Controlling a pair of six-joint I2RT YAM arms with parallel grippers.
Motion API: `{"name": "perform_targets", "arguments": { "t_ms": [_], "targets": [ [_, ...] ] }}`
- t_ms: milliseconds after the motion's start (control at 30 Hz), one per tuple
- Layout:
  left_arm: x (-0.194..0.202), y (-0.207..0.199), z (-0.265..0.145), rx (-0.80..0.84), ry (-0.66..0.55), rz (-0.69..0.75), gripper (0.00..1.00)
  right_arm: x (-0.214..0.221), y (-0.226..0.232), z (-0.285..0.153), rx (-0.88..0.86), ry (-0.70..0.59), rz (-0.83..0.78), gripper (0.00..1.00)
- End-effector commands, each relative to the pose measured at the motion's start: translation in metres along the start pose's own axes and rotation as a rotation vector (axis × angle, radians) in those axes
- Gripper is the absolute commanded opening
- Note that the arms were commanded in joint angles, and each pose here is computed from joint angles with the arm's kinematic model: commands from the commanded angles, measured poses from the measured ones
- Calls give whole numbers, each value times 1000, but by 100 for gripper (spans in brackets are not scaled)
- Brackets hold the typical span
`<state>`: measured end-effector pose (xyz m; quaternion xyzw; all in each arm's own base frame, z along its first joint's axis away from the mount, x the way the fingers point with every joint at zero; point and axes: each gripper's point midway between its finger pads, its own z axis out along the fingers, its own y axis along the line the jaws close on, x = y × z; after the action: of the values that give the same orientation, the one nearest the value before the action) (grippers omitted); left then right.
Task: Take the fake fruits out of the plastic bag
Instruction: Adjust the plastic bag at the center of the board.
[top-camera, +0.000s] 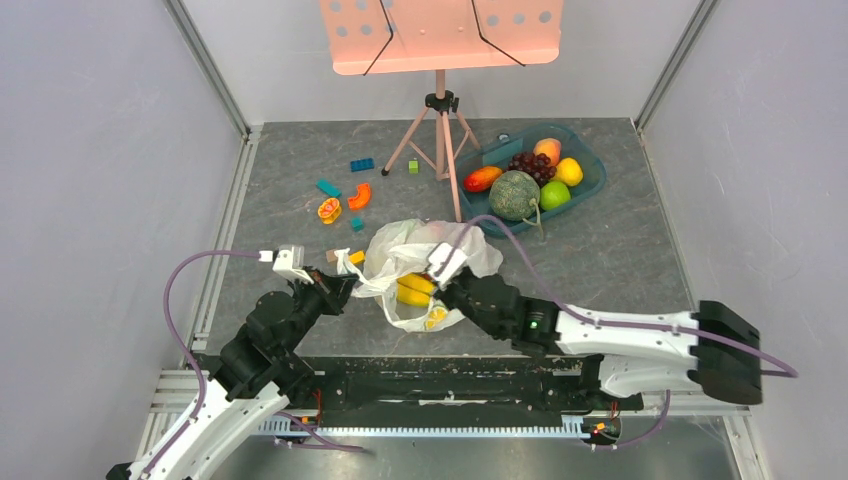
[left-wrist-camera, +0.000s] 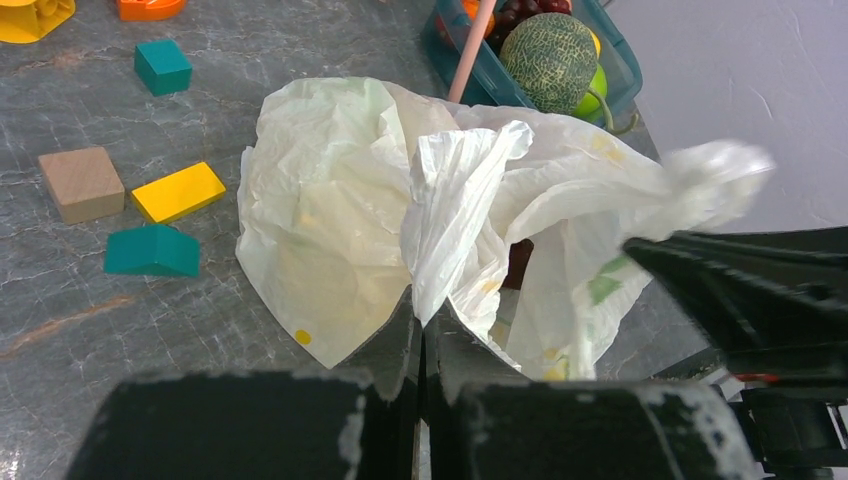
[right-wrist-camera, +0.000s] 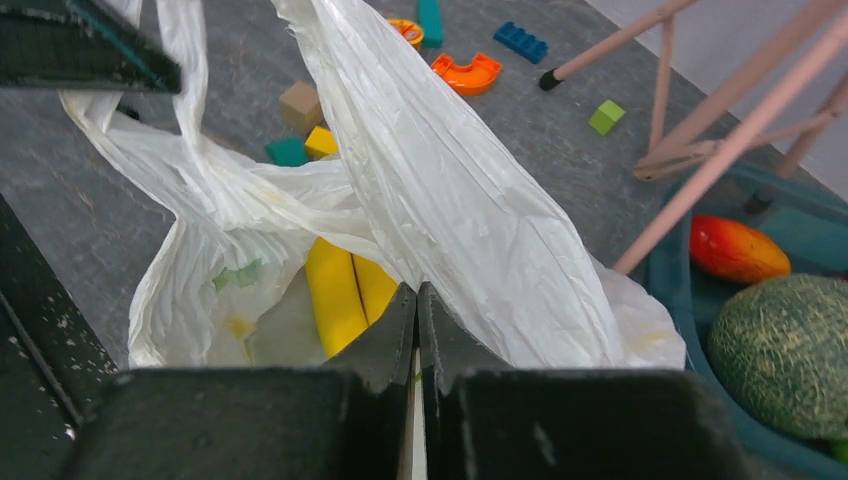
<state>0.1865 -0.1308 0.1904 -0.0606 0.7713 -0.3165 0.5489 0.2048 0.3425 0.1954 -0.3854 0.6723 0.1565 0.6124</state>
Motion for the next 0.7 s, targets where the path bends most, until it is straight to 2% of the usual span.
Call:
{"name": "perform_targets", "arguments": {
  "t_ms": [0, 167, 333, 567, 667],
  "targets": [
    [-11, -5, 0, 8, -44, -46, 2, -19, -28, -29, 113, -126, 272, 0],
    [-8, -5, 1, 10, -35, -49, 2, -15, -49, -61, 180, -250, 570, 0],
    [-5, -8, 2, 25, -20, -48, 2, 21, -69, -83, 295, -310, 902, 0],
    [-5, -10, 2, 34, -17, -44, 2, 80, -83, -102, 418, -361, 1231, 0],
    [-5, -9, 2, 32, -19, -41, 2, 98, -85, -104, 460, -354, 1288, 0]
  ]
}}
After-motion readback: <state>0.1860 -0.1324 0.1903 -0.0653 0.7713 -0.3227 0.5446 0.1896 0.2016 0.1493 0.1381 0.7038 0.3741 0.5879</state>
